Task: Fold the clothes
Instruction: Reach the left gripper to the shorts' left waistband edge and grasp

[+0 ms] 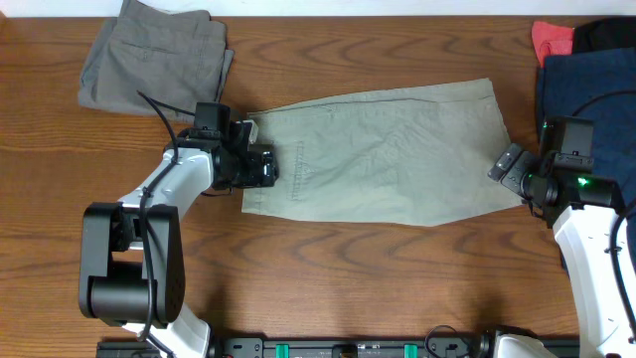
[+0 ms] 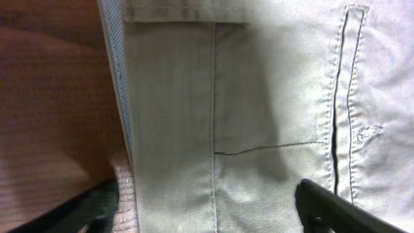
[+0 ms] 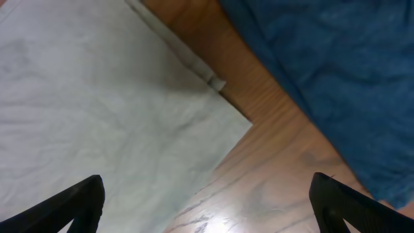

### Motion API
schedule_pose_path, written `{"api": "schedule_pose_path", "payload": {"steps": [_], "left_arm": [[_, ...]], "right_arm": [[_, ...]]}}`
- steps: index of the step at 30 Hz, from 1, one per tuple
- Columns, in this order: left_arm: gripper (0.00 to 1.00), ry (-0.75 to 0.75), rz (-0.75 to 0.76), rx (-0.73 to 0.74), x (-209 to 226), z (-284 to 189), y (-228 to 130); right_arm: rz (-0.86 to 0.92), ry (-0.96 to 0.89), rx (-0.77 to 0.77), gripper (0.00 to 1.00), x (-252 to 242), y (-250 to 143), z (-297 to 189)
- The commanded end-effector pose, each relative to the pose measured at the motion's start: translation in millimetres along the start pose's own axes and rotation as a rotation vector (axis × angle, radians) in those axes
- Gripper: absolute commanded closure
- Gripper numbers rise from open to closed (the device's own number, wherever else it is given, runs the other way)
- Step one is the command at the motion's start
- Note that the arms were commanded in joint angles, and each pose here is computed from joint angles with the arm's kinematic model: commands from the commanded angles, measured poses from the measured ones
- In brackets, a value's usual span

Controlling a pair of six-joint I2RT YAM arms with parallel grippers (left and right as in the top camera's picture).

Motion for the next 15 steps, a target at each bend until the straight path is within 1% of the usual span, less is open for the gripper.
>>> {"api": "schedule_pose_path", "payload": {"steps": [1, 13, 14, 15], "left_arm": [[0.18, -0.011, -0.001, 0.014, -1, 4, 0], [0.18, -0.022, 0.048, 0.05, -22, 11, -13], [0.19, -0.022, 0.048, 0.05, -22, 11, -13], [0.25, -0.022, 0.048, 0.05, -22, 11, -13]], "right_arm": [[-0.018, -0.04, -0.017, 0.01, -4, 2, -1], [-0.018, -0.04, -0.017, 0.01, -4, 2, -1], [-0.018, -0.04, -0.017, 0.01, -4, 2, -1], [-0.018, -0.04, -0.017, 0.01, -4, 2, -1]]}}
Point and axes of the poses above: each gripper's point midway between its finger pads, its own z axis out along the fingers, its own x axis along the line the jaws close on, y = z × x, the point moved 3 cm from there along -z, back along the fingers, and after that the axes turned 11 degrees about -z, right-handed, at the moved point
